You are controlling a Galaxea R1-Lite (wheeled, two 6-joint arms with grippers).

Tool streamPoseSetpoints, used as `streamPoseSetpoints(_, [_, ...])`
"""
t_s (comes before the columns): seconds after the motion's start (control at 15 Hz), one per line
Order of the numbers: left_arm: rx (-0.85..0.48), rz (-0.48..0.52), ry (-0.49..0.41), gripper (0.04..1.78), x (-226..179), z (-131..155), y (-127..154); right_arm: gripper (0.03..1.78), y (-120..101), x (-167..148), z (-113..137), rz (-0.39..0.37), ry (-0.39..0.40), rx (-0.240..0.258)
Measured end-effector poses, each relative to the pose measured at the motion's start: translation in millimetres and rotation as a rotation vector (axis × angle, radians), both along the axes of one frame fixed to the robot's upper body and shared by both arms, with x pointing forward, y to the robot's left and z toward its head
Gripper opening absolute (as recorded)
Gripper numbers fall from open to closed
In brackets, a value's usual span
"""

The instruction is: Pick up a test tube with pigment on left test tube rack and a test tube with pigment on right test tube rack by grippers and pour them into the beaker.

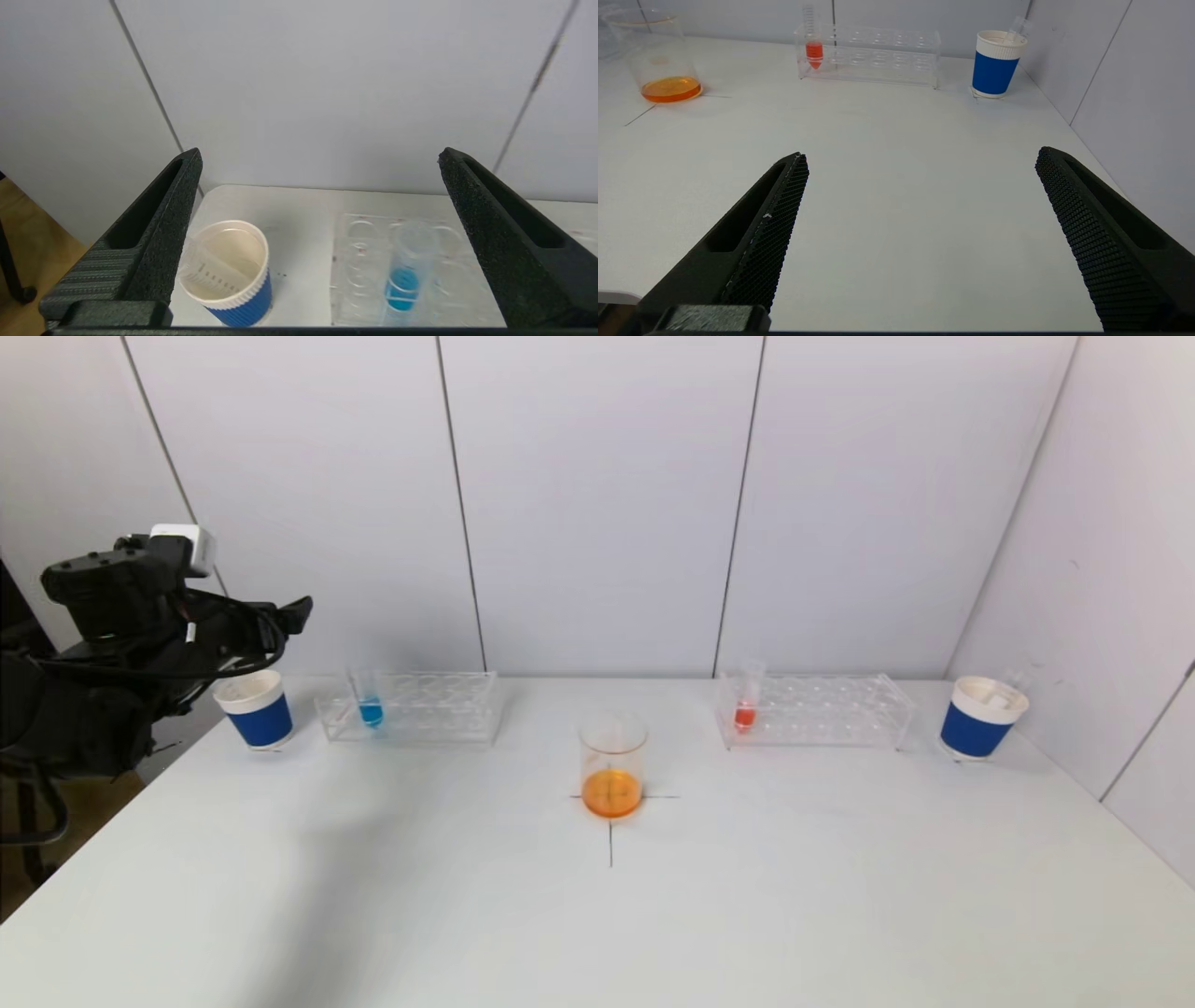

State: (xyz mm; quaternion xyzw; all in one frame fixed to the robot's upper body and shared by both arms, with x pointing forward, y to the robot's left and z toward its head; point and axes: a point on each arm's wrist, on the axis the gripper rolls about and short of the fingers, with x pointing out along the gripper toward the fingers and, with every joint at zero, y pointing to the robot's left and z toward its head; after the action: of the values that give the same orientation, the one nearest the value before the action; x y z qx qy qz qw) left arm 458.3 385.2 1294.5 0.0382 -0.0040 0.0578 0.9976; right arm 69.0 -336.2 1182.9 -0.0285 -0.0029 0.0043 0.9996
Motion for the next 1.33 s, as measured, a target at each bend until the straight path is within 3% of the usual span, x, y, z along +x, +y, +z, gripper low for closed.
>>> streamPoseSetpoints(0.33, [0.004,-0.064,-0.023,1.76,-61.6,29.3,-28.1,1.77,0.0,0.0,0.0,0.0,0.0,0.0])
streamPoseSetpoints(0.6, [0.008,-0.074,-0.037,1.76,-121.7,34.2,-35.5,1.77,0.0,0.0,0.0,0.0,0.0,0.0])
streamPoseSetpoints(1.33, [-0.022,-0.14,0.013,1.76,-277.9,0.9,-47.9,1.77,0.0,0.0,0.0,0.0,0.0,0.0])
